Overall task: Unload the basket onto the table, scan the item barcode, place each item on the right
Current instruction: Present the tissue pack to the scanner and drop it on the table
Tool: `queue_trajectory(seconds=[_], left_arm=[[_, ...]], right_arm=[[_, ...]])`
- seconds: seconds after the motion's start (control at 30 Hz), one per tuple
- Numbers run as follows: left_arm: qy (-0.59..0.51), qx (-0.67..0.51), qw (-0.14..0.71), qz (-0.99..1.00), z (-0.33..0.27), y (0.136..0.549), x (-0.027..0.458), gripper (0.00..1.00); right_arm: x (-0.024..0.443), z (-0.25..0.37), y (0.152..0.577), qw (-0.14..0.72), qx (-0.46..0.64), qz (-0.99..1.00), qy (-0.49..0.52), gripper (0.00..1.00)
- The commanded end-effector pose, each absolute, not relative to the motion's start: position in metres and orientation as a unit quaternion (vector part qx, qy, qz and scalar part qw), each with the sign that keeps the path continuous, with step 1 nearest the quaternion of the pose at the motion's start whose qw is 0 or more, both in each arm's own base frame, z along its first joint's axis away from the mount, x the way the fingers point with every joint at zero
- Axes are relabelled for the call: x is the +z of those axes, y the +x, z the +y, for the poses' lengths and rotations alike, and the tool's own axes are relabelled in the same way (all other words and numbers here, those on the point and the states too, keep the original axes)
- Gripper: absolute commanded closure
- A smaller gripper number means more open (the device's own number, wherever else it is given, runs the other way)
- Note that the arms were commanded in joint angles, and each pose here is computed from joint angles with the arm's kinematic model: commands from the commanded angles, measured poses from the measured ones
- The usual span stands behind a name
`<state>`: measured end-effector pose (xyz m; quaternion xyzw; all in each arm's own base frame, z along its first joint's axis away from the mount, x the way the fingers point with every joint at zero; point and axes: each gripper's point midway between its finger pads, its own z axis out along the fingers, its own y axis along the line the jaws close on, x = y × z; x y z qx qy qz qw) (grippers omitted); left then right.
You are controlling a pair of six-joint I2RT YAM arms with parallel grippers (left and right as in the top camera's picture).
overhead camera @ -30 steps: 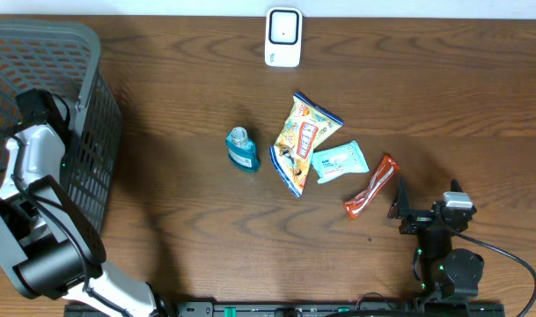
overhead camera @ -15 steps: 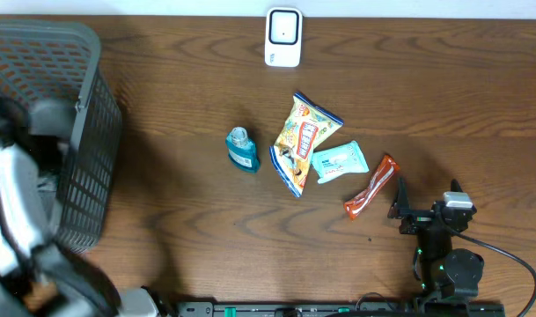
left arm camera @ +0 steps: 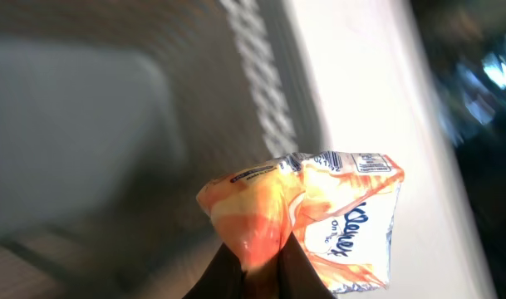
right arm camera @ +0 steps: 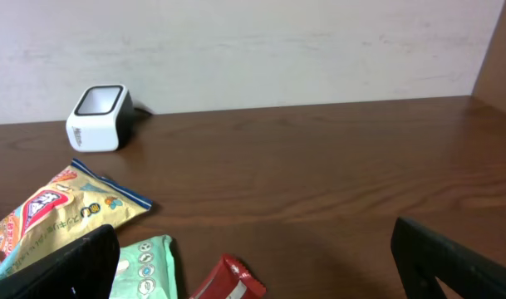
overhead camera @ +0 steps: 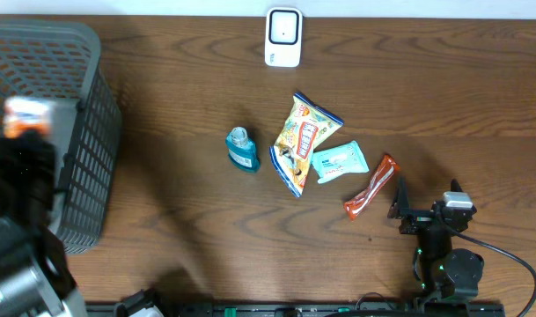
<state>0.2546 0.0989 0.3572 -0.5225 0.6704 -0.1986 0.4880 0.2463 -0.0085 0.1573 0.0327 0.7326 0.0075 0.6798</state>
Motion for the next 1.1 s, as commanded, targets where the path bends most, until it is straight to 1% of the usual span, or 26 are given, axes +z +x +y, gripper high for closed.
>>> queue_trajectory(seconds=[0.0,0.23,0.5,0.6,0.73,0.93,1.07], left_arm=[[-0.426,-0.283,0.455,0.729,0.034,0.256,0.362,0.92],[-0.255,-0.309,0.358,0.843,-0.063,0.251,0.318,0.93],[-0.149,-0.212,0.234,0.937,-0.132,0.244,0.214,0.92],[-0.112,-0.152,0.192,0.963,-0.15,0.241,0.172,0.93],[-0.074,-0.096,0.159,0.98,-0.173,0.246,0.128,0.93],[-0.039,-0.075,0.128,0.988,-0.209,0.255,0.077,0.92],[-0.027,-0.066,0.113,0.991,-0.221,0.254,0.055,0.92]], right_arm=[[0.155,-0.009,0.246,0.678,0.001,0.734,0.03,0.01],[0.155,-0.009,0.246,0.678,0.001,0.734,0.03,0.01],[0.155,-0.009,0.246,0.678,0.001,0.734,0.03,0.01],[0.155,-0.009,0.246,0.678,0.001,0.734,0.03,0.01],[0.155,-0.009,0.246,0.678,0.001,0.734,0.03,0.01],[0.155,-0.009,0.246,0.678,0.001,0.734,0.03,0.01],[0.155,-0.009,0.246,0.678,0.001,0.734,0.03,0.01]])
